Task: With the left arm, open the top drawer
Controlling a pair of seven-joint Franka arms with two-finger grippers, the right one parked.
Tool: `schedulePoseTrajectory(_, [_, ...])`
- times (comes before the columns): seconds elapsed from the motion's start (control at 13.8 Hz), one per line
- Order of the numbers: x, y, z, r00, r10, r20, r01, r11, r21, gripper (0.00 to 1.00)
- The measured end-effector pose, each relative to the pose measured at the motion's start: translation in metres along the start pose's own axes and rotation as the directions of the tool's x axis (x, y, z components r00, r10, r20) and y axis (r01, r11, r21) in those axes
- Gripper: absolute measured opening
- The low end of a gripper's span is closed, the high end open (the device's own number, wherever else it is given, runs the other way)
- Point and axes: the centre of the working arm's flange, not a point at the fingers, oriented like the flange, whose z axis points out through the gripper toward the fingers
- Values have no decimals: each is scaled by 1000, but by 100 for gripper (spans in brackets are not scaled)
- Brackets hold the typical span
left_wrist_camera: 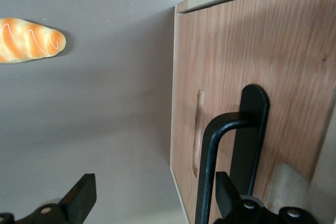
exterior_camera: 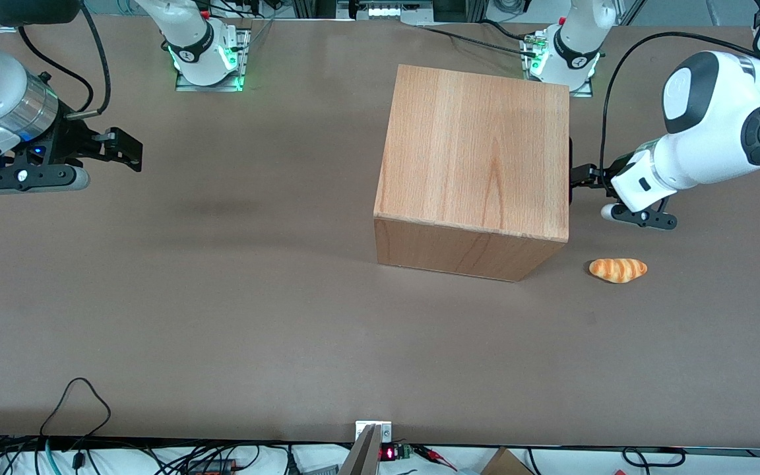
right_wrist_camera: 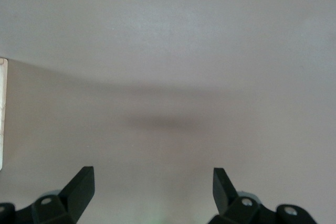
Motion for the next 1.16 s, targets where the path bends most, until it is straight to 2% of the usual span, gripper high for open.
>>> schedulePoseTrajectory(0.51, [0, -11, 2, 1000, -15, -3, 15, 1000, -4, 100])
schedulePoseTrajectory(1.16, [-7, -87, -13, 991, -130, -36, 129, 991, -27, 100])
